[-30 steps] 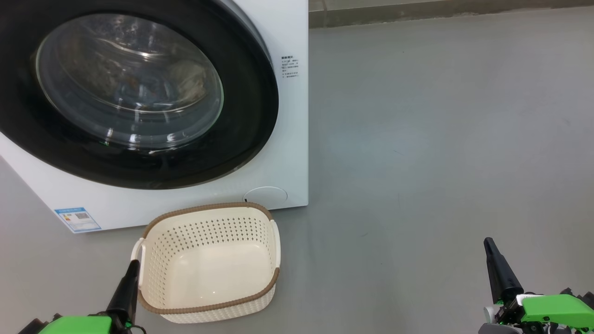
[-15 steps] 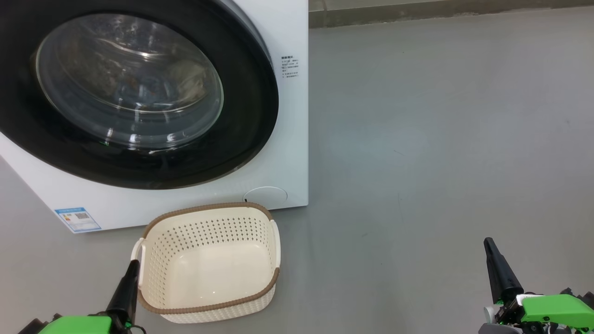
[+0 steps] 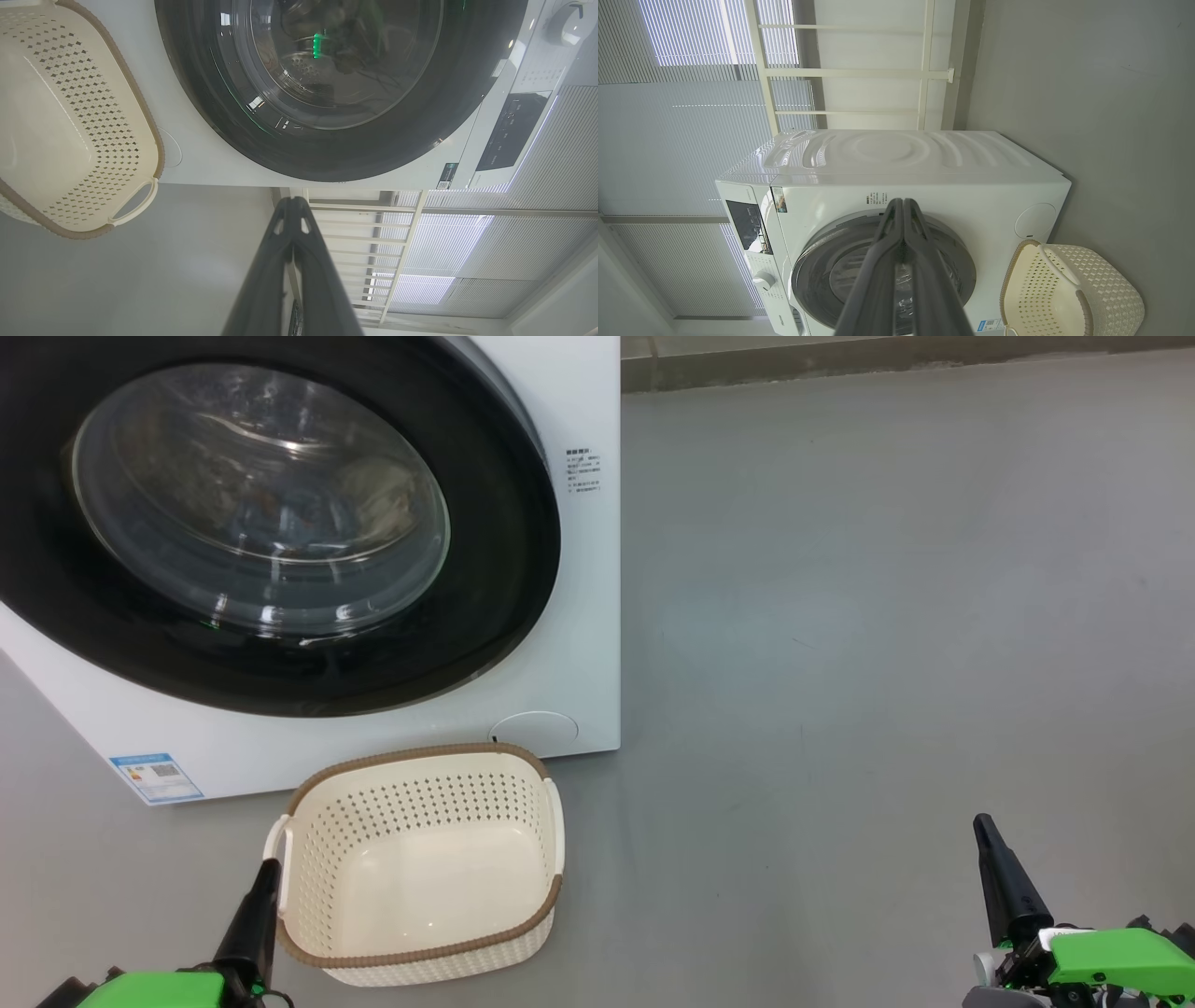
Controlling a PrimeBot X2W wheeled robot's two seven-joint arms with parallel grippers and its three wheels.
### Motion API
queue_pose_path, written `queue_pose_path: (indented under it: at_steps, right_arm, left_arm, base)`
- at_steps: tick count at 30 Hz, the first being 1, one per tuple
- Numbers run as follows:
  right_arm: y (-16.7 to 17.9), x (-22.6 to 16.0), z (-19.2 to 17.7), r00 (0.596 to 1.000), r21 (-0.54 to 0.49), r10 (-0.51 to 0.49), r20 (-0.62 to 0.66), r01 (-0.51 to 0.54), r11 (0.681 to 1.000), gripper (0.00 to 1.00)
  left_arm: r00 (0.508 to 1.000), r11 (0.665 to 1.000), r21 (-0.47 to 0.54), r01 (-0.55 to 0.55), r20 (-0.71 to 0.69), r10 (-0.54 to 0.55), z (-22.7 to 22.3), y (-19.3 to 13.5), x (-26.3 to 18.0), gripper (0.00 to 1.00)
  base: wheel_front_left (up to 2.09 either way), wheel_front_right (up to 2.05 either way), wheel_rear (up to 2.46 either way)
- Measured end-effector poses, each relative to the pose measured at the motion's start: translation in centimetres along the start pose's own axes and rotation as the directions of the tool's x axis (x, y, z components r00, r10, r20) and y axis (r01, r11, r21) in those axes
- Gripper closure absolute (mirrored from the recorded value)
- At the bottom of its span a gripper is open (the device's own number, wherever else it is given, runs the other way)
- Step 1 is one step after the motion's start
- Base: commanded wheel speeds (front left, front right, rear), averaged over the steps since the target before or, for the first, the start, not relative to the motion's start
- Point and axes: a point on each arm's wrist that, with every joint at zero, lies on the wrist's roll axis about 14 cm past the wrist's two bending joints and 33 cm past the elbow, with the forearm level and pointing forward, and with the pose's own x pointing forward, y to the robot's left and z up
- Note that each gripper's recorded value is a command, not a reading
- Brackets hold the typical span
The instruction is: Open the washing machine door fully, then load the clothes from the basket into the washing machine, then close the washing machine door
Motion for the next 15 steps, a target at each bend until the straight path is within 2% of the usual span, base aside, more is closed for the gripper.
queue_pose_path:
  at_steps: [15]
  right_arm:
    - [0.0, 0.0, 0.0, 1.0, 0.0, 0.0, 0.0, 0.0, 1.0, 1.0]
  left_arm:
    - [1.0, 1.0, 0.0, 0.0, 0.001, 0.0, 0.01, 0.0, 0.0, 1.0]
  base:
    - [0.0, 0.0, 0.0]
